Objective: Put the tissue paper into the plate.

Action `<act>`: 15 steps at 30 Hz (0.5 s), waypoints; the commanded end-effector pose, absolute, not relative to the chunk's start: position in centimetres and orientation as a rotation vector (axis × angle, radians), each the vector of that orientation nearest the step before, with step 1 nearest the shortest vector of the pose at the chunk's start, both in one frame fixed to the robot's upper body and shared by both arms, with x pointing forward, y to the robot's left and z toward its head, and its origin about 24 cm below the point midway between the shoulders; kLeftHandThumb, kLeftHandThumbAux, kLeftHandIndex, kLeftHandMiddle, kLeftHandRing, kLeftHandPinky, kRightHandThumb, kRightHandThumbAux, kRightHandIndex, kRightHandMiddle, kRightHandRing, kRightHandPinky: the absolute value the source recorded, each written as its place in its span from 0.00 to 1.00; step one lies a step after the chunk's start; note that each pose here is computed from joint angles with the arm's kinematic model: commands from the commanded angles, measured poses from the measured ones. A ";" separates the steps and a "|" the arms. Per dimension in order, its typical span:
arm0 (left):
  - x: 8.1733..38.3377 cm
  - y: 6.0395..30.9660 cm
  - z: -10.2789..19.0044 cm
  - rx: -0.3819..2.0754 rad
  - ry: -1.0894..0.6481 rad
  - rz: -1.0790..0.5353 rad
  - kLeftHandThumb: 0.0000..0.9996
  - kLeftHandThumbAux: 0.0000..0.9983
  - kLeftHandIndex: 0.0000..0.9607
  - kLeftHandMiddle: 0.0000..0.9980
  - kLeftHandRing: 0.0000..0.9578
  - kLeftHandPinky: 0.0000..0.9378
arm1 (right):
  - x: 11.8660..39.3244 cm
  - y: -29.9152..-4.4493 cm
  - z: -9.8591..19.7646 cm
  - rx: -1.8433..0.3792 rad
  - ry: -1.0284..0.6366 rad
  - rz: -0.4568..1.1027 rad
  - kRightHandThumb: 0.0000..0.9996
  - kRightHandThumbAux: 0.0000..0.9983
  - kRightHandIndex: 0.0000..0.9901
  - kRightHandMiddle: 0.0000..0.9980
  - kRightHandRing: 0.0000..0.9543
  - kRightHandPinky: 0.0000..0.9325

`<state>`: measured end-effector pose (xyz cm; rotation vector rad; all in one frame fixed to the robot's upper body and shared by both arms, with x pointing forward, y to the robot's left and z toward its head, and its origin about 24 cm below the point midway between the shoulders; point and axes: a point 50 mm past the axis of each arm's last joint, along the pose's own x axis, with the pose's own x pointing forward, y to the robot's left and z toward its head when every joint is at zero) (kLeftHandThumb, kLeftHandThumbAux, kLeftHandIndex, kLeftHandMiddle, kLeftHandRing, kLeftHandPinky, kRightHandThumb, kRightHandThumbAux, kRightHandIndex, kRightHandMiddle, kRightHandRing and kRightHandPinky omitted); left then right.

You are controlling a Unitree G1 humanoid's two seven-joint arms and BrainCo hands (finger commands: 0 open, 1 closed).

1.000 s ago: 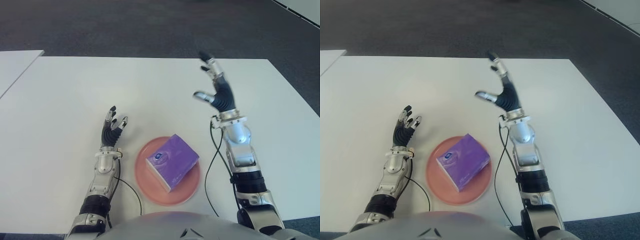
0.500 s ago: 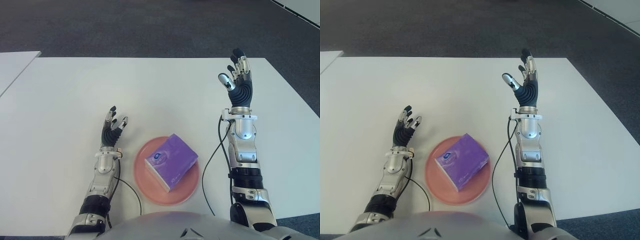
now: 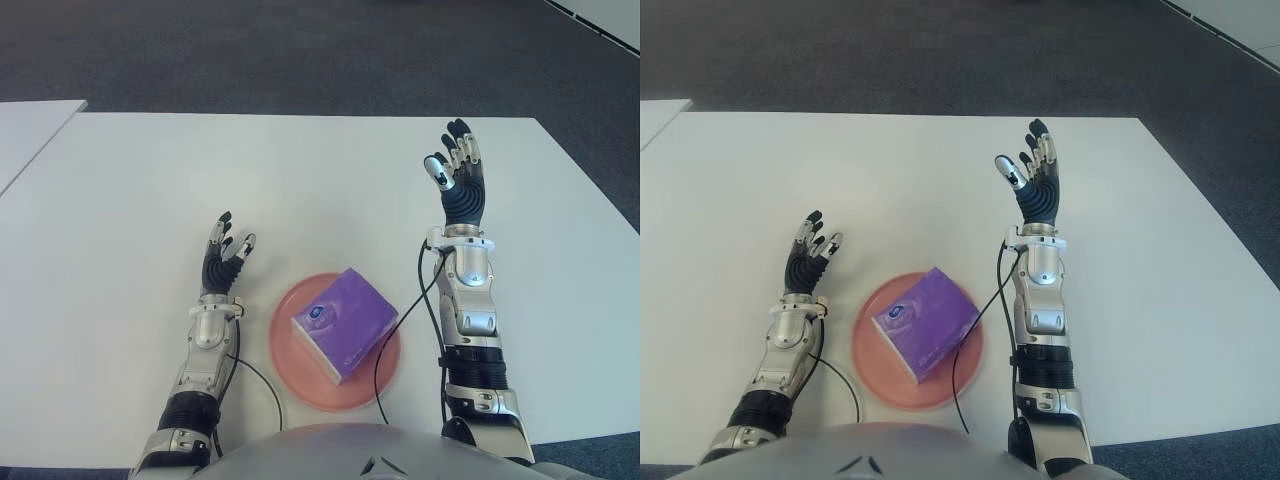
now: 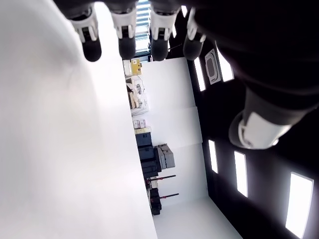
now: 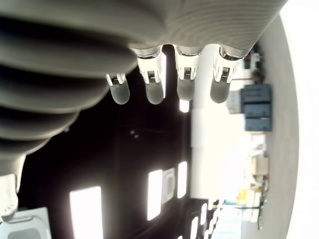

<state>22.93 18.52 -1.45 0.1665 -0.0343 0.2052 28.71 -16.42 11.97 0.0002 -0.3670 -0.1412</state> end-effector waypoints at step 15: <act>23.0 18.4 -1.6 0.129 -0.029 0.231 0.07 0.57 0.00 0.00 0.00 0.00 | 27.2 -16.4 4.9 -0.019 -0.110 -0.151 0.08 0.50 0.00 0.00 0.00 0.00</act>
